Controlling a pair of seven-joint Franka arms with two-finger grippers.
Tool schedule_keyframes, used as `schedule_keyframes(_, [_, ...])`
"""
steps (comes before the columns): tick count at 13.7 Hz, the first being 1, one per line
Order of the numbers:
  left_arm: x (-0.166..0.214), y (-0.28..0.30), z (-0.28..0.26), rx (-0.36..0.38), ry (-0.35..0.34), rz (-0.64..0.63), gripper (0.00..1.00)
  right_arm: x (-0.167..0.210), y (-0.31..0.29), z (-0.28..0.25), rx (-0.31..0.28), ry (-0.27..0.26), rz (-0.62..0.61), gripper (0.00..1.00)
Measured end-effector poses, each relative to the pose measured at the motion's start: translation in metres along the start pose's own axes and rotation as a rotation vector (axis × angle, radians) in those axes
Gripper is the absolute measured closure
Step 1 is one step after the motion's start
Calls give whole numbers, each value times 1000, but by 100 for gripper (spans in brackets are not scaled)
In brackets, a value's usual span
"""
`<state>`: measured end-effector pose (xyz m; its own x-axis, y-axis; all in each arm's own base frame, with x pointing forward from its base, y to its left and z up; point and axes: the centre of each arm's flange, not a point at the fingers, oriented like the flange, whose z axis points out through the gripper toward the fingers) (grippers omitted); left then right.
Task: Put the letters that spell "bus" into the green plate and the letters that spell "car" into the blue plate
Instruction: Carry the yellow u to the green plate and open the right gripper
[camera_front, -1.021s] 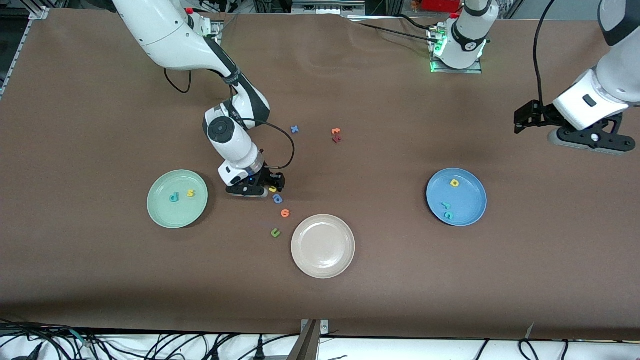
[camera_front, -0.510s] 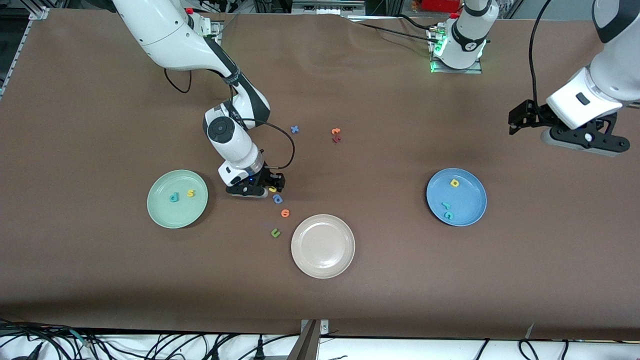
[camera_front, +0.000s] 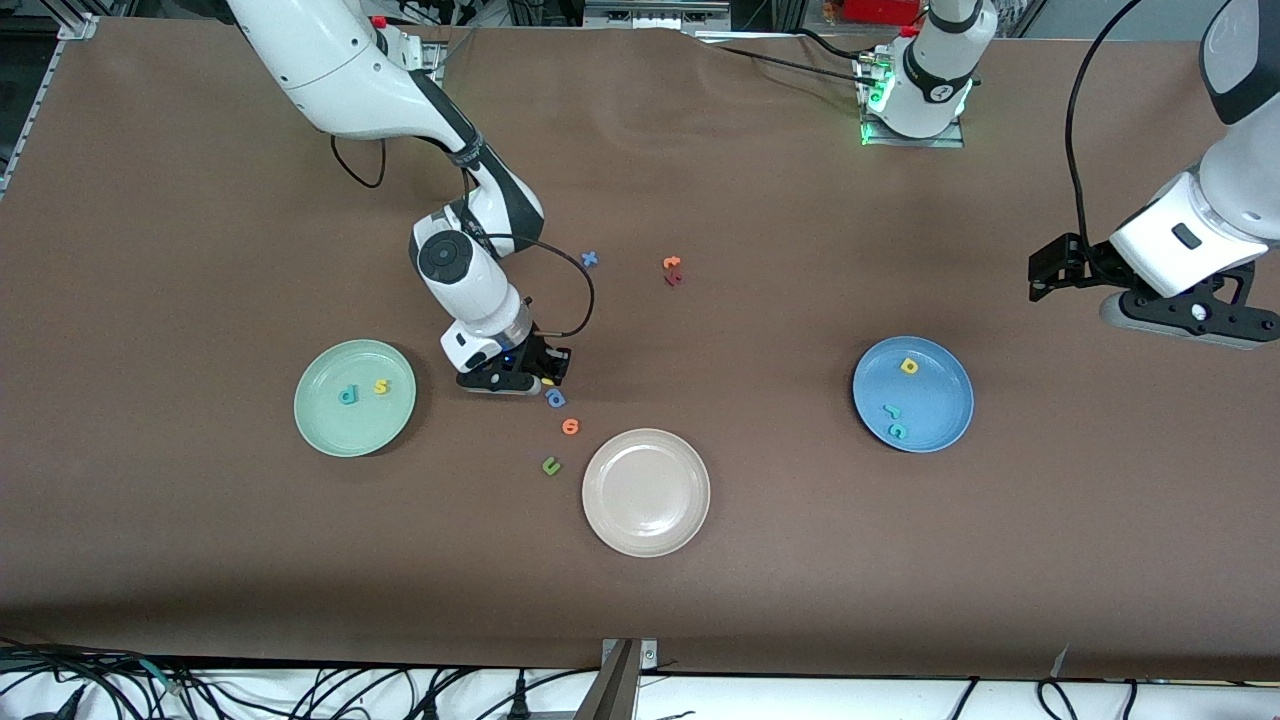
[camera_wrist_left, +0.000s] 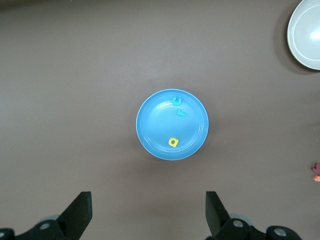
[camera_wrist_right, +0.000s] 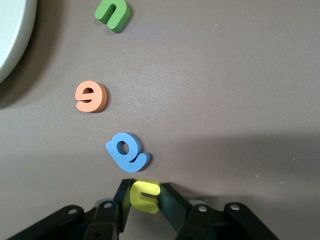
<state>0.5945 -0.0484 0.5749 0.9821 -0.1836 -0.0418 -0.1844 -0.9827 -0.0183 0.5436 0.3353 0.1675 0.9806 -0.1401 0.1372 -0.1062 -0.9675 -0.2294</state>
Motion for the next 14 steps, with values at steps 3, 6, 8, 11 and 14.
schedule_keyframes(3, [0, -1, -1, 0, -1, -4, 0, 8, 5, -2, -6, 10, 6, 69])
schedule_keyframes(6, [0, 0, -2, 0, 0, -3, 0, 19, 2, -9, -24, -7, 10, 69])
schedule_keyframes(8, [0, 3, -7, 0, 9, 3, 0, 33, -1, -23, -54, -32, 6, 69])
schedule_keyframes(11, [-9, 7, -17, -2, -21, 7, 0, 60, 22, -49, -115, -48, -70, 69])
schedule_keyframes(14, [-24, 8, -21, -8, -91, 7, 0, 89, 69, -68, -180, -65, -190, 69])
